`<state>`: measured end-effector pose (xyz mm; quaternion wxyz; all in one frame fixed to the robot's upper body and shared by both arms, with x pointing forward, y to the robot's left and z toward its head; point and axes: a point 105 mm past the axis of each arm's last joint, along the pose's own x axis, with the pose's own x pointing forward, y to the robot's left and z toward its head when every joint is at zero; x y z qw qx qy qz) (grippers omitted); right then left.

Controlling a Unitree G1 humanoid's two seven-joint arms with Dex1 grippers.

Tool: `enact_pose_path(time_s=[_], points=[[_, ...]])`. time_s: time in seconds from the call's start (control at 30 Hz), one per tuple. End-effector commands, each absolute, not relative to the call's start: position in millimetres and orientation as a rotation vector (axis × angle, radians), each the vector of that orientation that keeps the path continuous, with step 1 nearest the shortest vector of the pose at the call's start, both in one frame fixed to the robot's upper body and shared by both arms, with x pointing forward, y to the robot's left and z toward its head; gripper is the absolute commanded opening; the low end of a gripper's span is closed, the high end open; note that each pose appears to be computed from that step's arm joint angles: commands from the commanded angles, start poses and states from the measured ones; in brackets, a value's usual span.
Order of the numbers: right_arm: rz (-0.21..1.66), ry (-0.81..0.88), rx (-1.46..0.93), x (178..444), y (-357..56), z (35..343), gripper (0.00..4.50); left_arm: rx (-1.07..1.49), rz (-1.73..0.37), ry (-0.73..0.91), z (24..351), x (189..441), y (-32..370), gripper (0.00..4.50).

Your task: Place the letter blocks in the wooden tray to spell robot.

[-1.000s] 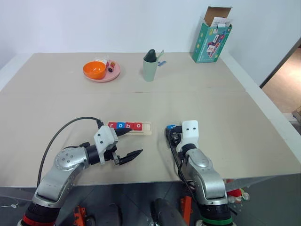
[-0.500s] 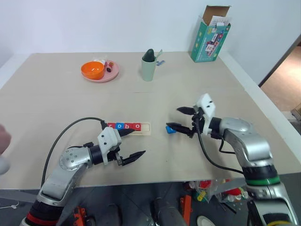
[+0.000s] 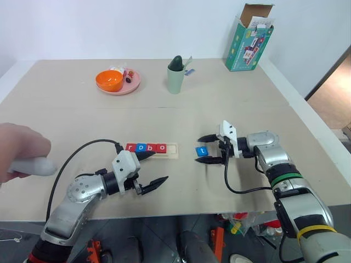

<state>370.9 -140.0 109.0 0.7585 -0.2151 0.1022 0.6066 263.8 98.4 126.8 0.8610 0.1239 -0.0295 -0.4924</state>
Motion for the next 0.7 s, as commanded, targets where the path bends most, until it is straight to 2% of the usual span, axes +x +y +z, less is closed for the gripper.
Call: enact_pose_path(time_s=[0.03,0.7], points=[[1.335,0.170,-0.495,373.8,-137.3,117.5,4.22,0.274,-1.028,-0.108,139.0,259.4,96.5,4.50],[1.225,0.155,-0.465,389.4,-149.9,128.5,4.22,0.275,-1.029,-0.102,139.4,260.5,95.3,4.50]])
